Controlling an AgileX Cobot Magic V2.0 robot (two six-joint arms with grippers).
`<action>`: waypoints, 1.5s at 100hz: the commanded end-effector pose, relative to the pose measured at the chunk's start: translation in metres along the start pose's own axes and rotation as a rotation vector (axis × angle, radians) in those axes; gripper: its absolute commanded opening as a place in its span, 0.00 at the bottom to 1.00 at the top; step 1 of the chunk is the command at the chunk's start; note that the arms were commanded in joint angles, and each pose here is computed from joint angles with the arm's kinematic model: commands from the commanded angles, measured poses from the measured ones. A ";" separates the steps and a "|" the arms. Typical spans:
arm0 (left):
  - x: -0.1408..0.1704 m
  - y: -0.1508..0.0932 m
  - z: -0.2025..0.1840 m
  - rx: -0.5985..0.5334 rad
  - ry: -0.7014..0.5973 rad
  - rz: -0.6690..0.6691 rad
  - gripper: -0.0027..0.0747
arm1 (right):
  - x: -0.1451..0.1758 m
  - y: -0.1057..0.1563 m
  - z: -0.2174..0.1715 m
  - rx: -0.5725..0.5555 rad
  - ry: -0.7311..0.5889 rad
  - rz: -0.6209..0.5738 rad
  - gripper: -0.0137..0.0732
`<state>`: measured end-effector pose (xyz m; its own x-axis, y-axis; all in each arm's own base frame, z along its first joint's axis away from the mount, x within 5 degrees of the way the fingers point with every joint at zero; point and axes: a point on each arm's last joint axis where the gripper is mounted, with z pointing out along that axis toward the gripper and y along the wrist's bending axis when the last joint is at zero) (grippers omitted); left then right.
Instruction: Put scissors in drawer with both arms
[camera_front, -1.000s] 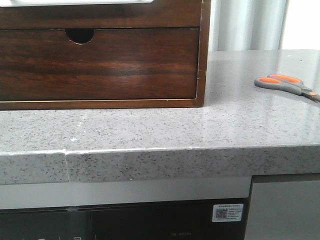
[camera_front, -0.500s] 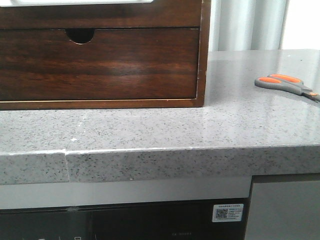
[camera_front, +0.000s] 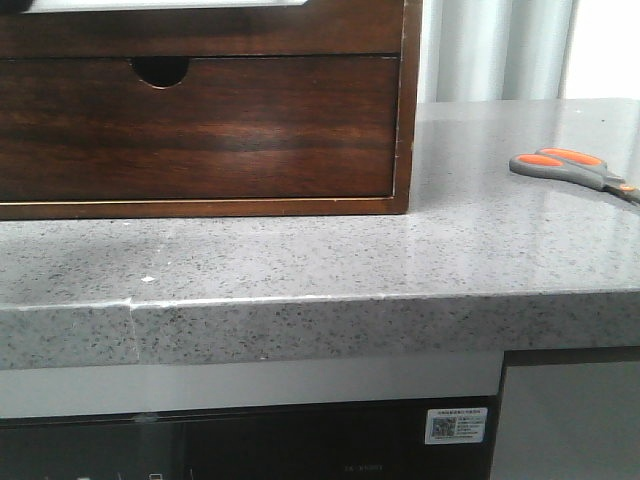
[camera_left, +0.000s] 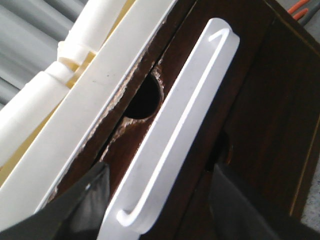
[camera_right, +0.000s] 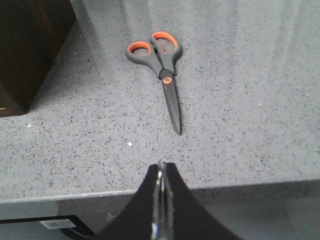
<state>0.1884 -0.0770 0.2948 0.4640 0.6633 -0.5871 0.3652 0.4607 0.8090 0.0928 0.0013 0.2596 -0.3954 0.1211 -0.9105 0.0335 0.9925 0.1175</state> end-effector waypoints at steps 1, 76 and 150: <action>-0.013 0.013 0.011 -0.034 -0.090 0.034 0.53 | -0.017 0.001 -0.003 -0.001 -0.086 -0.006 0.04; -0.001 0.013 0.040 0.021 -0.065 0.089 0.07 | -0.016 0.001 -0.003 -0.001 -0.078 -0.006 0.04; -0.020 0.000 -0.013 -0.044 -0.112 0.131 0.04 | -0.016 0.001 -0.003 -0.001 -0.074 -0.006 0.04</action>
<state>0.1827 -0.0824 0.2883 0.5548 0.7418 -0.3768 0.2910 0.2512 0.9231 0.0922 0.0015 0.2592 -0.4092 0.1208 -0.9044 0.0340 0.9925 0.1172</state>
